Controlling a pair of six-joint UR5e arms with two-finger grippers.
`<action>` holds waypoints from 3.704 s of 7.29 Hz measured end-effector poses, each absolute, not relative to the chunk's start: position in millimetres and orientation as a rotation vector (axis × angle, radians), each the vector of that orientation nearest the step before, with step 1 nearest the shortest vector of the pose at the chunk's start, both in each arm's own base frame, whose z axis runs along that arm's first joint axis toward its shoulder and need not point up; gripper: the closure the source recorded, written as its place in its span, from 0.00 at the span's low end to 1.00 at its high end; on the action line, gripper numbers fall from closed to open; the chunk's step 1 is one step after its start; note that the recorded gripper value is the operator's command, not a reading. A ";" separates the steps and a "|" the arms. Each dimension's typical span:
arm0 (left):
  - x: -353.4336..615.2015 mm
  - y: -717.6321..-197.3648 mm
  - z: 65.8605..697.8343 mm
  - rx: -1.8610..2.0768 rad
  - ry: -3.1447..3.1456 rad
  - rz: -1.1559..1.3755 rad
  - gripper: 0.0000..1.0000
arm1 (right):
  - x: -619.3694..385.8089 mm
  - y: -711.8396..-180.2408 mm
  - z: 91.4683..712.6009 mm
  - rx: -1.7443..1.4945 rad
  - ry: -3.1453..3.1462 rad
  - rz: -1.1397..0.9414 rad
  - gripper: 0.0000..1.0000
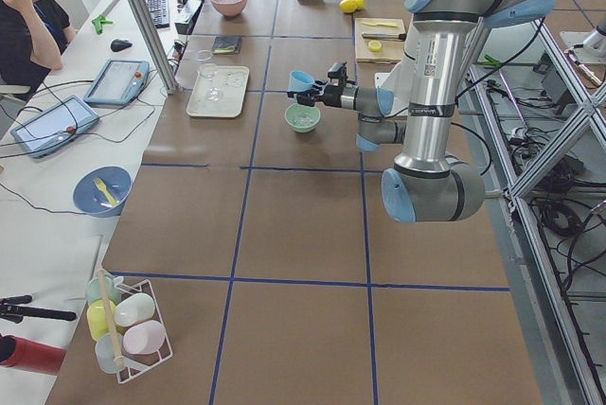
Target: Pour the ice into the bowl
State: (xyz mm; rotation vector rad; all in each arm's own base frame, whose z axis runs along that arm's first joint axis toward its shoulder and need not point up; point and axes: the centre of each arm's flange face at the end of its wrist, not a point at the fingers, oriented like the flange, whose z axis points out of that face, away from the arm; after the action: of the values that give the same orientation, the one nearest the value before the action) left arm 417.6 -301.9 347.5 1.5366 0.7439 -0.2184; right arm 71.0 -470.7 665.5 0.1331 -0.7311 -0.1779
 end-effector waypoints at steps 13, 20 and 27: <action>286.3 -316.5 640.9 1.139 0.715 -0.436 0.98 | 71.2 -473.3 660.5 0.144 -0.729 -0.182 0.00; 317.7 -324.6 649.5 1.110 0.747 -0.465 0.00 | 73.9 -474.4 658.6 0.150 -0.727 -0.179 0.00; 287.5 -329.2 632.5 1.111 0.770 -0.456 0.00 | 75.0 -475.1 658.4 0.151 -0.726 -0.177 0.00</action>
State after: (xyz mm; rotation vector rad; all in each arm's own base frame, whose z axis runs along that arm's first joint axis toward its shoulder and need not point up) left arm 287.5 -329.2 632.5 1.1111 0.7704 -0.4557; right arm 75.0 -475.1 658.4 0.1513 -0.7259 -0.1769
